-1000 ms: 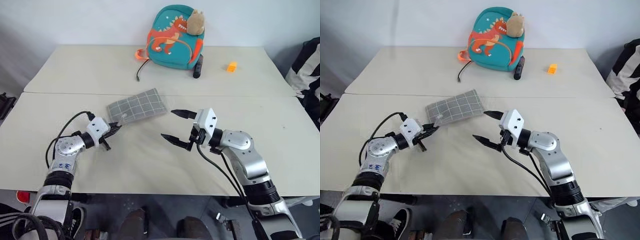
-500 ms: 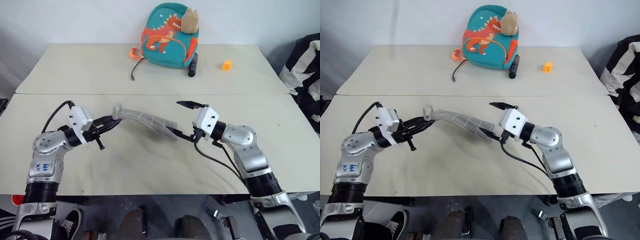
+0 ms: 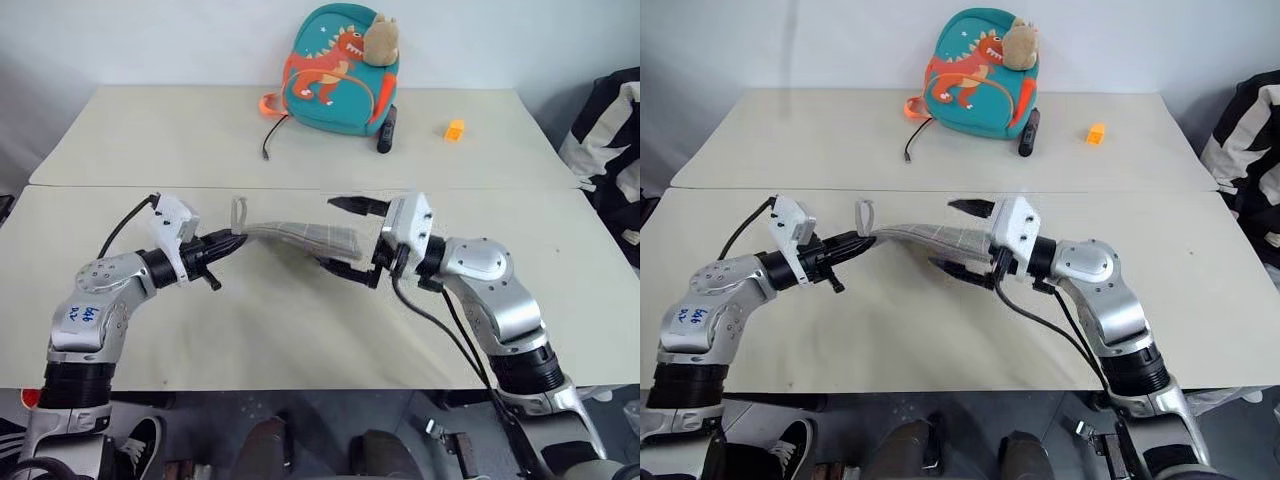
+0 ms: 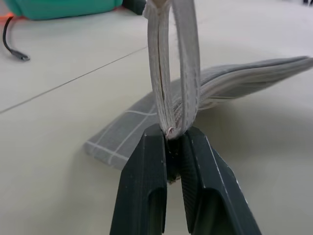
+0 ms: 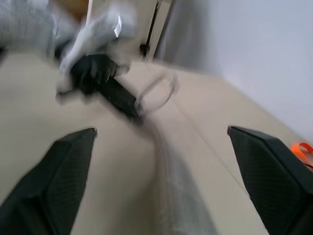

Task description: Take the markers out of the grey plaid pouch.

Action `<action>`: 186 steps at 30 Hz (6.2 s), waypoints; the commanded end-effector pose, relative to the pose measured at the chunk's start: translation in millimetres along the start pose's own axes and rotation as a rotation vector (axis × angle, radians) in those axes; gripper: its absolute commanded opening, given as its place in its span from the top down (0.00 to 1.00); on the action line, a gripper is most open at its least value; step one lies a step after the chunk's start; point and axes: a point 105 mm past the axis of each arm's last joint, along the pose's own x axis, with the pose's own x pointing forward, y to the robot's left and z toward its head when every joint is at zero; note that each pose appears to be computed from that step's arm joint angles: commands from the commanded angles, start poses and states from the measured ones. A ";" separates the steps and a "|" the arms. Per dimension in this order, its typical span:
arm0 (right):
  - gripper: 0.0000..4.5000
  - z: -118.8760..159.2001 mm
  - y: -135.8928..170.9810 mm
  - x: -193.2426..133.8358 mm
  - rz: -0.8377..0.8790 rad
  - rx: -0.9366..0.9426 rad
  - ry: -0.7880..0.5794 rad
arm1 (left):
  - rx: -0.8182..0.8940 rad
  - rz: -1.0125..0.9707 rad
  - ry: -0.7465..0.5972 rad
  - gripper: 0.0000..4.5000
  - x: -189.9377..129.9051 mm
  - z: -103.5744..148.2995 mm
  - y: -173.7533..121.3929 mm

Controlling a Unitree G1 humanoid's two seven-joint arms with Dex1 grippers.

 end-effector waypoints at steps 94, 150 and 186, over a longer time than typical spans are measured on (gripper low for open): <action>0.29 17.7 5.3 47.8 -0.087 0.575 -0.024 | 0.798 0.045 -0.087 1.00 51.3 -28.7 -67.5; 0.99 -50.4 -88.7 -42.9 -0.506 0.581 0.175 | 0.221 0.023 -0.333 1.00 -13.8 3.4 -33.7; 0.99 24.2 -20.7 -8.4 0.013 0.039 0.015 | 0.213 -0.060 -0.215 1.00 4.8 -13.7 -41.9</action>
